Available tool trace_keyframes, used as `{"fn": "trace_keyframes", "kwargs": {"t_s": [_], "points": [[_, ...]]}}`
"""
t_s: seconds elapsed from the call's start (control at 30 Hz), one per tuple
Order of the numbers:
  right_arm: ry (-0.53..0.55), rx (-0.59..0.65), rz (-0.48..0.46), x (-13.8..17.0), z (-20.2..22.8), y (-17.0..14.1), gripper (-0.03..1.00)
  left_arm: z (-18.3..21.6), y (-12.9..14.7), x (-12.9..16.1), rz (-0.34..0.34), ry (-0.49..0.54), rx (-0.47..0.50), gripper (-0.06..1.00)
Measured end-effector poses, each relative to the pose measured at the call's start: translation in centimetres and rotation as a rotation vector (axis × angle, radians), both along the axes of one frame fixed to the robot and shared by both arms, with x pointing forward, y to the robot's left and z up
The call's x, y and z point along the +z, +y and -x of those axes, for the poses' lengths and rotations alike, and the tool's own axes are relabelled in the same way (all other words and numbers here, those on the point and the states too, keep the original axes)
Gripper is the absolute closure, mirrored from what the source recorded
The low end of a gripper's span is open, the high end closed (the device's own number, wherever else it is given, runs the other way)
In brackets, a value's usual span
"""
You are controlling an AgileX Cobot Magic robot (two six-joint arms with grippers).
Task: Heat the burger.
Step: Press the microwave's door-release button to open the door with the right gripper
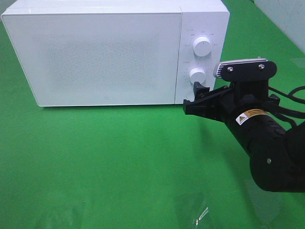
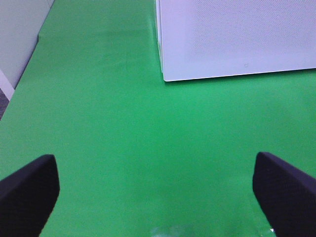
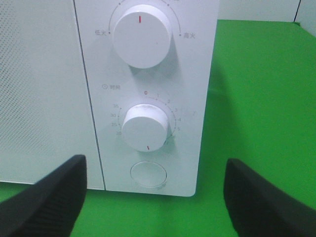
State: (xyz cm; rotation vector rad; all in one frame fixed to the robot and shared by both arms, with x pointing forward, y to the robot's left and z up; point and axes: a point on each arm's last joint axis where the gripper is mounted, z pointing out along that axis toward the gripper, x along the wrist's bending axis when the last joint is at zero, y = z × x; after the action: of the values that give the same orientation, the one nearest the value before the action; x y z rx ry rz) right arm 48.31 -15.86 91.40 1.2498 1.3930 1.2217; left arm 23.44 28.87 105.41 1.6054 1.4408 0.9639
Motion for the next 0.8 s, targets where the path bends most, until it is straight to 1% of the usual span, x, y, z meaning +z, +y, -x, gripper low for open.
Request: {"fn": "trace_keyframes", "kwargs": {"t_s": [0.03,0.07,0.1,0.13,0.17,0.2,0.23,0.27,0.33,0.37,0.4,0.43,0.47,0.5,0.53,0.57,0.63,0.67,0.7,0.73,0.77,0.8], "points": [[0.005,-0.006,-0.045,0.0,0.0,0.0,0.23,0.0,0.0,0.0,0.0,0.0,0.0,-0.04],[0.005,-0.006,-0.045,0.0,0.0,0.0,0.23,0.0,0.0,0.0,0.0,0.0,0.0,-0.04],[0.013,-0.016,-0.12,0.0,0.0,0.0,0.23,0.0,0.0,0.0,0.0,0.0,0.0,-0.04],[0.013,-0.016,-0.12,0.0,0.0,0.0,0.23,0.0,0.0,0.0,0.0,0.0,0.0,-0.04],[0.02,-0.024,-0.176,0.0,0.0,0.0,0.26,0.0,0.0,0.0,0.0,0.0,0.0,-0.04],[0.02,-0.024,-0.176,0.0,0.0,0.0,0.26,0.0,0.0,0.0,0.0,0.0,0.0,-0.04],[0.034,-0.042,-0.308,0.01,0.0,0.0,0.29,0.0,0.0,0.0,0.0,0.0,0.0,-0.04],[0.034,-0.042,-0.308,0.01,0.0,0.0,0.29,0.0,0.0,0.0,0.0,0.0,0.0,-0.04],[0.063,-0.078,-0.573,0.01,0.0,0.0,0.39,0.0,0.0,0.0,0.0,0.0,0.0,-0.04],[0.063,-0.078,-0.573,0.01,0.0,0.0,0.39,0.0,0.0,0.0,0.0,0.0,0.0,-0.04],[0.081,-0.099,-0.735,0.01,0.0,0.0,0.47,0.0,0.0,0.0,0.0,0.0,0.0,-0.04],[0.081,-0.099,-0.735,0.01,0.0,0.0,0.47,0.0,0.0,0.0,0.0,0.0,0.0,-0.04],[0.1,-0.121,-0.899,0.01,0.0,0.0,0.55,0.0,0.0,0.0,0.0,0.0,0.0,-0.04],[0.1,-0.121,-0.899,0.01,0.0,0.0,0.55,0.0,0.0,0.0,0.0,0.0,0.0,-0.04],[0.106,-0.129,-0.955,0.01,0.0,0.0,0.59,0.0,0.0,0.0,0.0,0.0,0.0,-0.04],[0.106,-0.129,-0.955,0.01,0.0,0.0,0.59,0.0,0.0,0.0,0.0,0.0,0.0,-0.04],[0.13,-0.157,-1.167,0.01,0.0,0.01,0.74,0.0,0.0,0.0,0.0,0.0,0.0,-0.04],[0.13,-0.157,-1.167,0.01,0.0,0.01,0.74,0.0,0.0,0.0,0.0,0.0,0.0,-0.04],[0.147,-0.16,-1.268,0.03,0.01,0.11,0.8,0.0,0.0,0.0,0.0,0.0,0.0,-0.04],[0.147,-0.16,-1.268,0.03,0.01,0.11,0.8,0.0,0.0,0.0,0.0,0.0,0.0,-0.04],[0.157,-0.158,-1.314,0.04,0.02,0.18,0.83,0.0,0.0,0.0,0.0,0.0,0.0,-0.04],[0.157,-0.158,-1.314,0.04,0.02,0.18,0.83,0.0,0.0,0.0,0.0,0.0,0.0,-0.04]]}}
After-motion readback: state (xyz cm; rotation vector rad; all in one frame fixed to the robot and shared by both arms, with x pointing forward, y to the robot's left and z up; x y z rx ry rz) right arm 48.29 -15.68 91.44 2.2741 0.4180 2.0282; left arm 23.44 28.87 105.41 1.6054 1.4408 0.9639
